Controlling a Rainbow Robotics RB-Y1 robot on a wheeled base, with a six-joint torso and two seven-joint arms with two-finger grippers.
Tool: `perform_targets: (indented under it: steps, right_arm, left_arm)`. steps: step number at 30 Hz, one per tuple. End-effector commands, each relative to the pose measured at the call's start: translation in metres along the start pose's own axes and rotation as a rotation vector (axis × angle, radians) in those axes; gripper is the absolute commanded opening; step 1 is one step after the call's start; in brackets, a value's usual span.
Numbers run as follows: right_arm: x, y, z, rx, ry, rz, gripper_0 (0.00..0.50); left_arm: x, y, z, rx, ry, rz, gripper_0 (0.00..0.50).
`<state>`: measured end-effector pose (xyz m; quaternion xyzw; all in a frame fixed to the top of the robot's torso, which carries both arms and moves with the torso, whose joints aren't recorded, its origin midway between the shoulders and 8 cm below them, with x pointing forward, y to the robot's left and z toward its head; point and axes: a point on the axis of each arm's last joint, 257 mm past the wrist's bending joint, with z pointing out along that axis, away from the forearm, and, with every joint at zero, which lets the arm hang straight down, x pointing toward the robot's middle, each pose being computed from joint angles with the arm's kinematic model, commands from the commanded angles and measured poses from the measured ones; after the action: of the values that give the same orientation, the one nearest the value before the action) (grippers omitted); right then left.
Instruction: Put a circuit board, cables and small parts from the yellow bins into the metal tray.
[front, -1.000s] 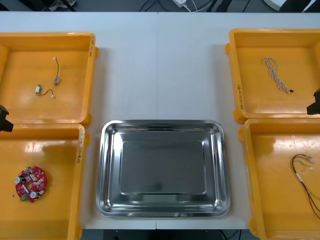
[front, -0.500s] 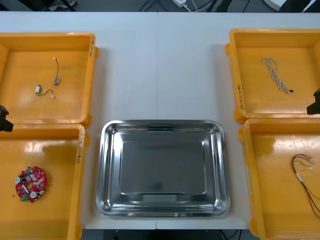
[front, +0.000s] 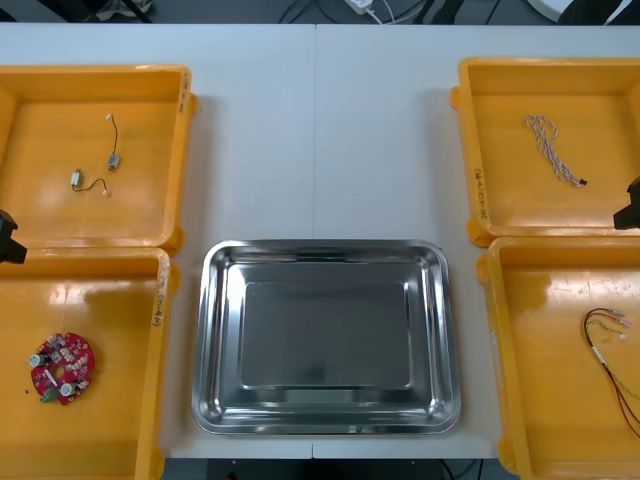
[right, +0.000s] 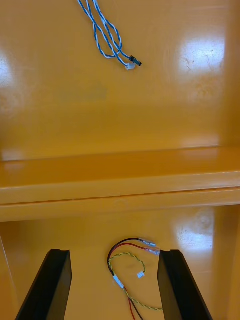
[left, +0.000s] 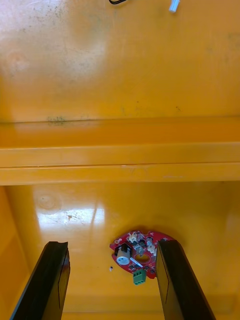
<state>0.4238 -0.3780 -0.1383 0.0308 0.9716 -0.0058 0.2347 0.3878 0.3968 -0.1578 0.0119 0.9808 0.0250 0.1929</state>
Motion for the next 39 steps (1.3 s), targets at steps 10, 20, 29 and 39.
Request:
perform_targets:
  steps: [10,20,29,39]
  right_arm:
    - [-0.0125,-0.02,-0.0172,0.046,-0.044,0.009,0.5]
    - [-0.0125,-0.02,-0.0172,0.046,-0.044,0.009,0.5]
    - [-0.0125,-0.02,-0.0172,0.046,-0.044,0.009,0.5]
    - [-0.0125,-0.02,-0.0172,0.046,-0.044,0.009,0.5]
  left_arm:
    - [-0.0013,0.0203,-0.0146,-0.047,-0.012,0.067,0.5]
    - [-0.0013,0.0203,-0.0146,-0.047,-0.012,0.067,0.5]
    - [-0.0013,0.0203,-0.0146,-0.047,-0.012,0.067,0.5]
    - [-0.0013,0.0203,-0.0146,-0.047,-0.012,0.067,0.5]
